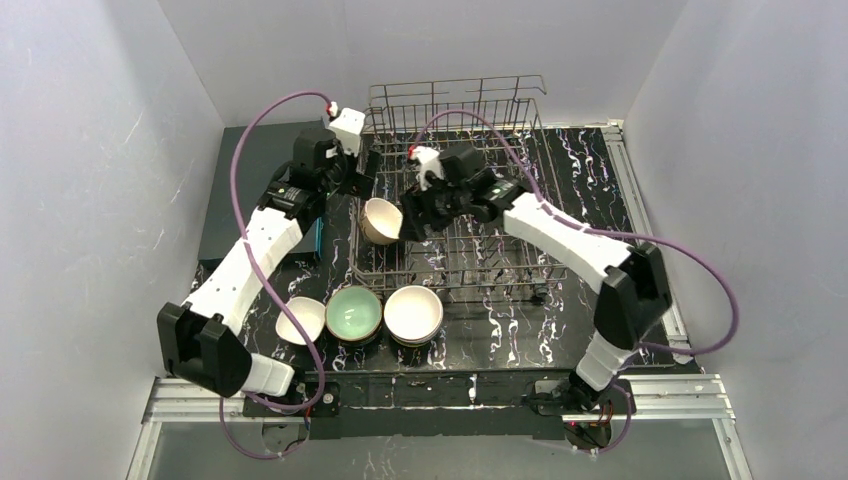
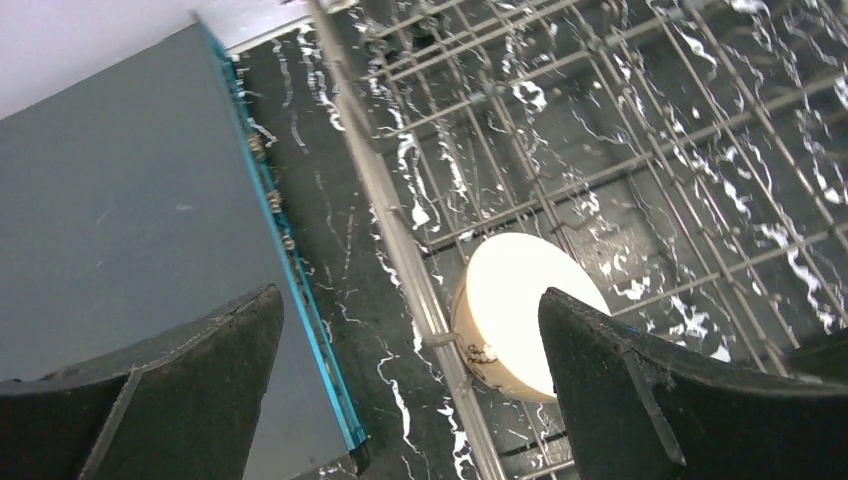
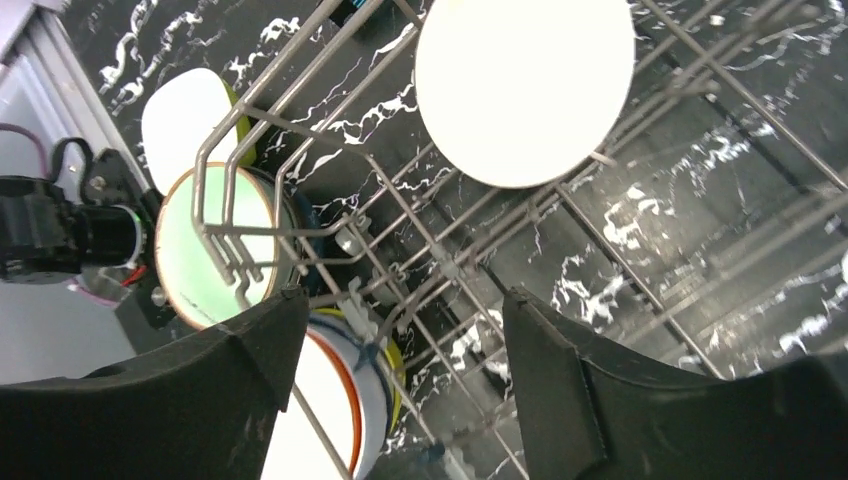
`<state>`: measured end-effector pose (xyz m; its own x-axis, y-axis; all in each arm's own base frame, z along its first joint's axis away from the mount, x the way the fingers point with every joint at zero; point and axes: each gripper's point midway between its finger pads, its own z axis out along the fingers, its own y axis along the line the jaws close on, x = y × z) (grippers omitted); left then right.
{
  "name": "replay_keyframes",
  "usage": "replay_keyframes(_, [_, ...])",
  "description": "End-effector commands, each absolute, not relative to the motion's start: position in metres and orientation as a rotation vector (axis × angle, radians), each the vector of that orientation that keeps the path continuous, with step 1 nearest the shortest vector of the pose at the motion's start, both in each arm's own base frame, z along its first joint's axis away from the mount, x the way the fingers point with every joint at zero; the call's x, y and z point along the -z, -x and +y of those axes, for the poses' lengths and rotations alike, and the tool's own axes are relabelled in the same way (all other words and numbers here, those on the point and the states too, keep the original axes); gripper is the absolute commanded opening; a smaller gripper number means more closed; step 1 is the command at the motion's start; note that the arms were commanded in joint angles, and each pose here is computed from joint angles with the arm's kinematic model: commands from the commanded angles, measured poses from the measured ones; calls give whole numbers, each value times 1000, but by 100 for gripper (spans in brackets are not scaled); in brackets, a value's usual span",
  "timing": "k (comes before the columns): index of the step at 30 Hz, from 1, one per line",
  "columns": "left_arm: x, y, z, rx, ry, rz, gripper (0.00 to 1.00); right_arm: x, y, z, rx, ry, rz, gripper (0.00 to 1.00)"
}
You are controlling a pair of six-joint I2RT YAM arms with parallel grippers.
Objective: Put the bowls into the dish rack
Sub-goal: Pick up the bowl from the dish rack.
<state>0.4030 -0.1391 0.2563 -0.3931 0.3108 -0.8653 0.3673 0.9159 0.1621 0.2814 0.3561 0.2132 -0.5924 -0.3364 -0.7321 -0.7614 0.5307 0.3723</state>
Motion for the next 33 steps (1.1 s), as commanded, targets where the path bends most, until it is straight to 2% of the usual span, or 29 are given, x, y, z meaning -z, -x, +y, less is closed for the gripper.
replay_keyframes(1, [-296, -401, -96, -5, -194, 1964, 98, -203, -301, 389, -814, 965, 2117, 75])
replay_keyframes(5, [-290, -407, -88, 97, -77, 2008, 98, -187, -313, 410, -781, 991, 2115, 71])
replay_keyframes(19, [-287, -415, -93, 381, 28, 2023, 98, -144, -330, 461, -702, 1152, 2080, 62])
replay_keyframes(26, [-290, -418, -91, 466, 77, 2011, 98, -126, -321, 471, -714, 1219, 2083, 39])
replay_keyframes(32, [-289, -421, -89, 516, 109, 2013, 98, -140, -322, 470, -710, 1214, 2049, 1])
replay_keyframes(33, [-289, -421, -89, 516, 112, 2014, 98, -148, -321, 470, -717, 1209, 2035, 1])
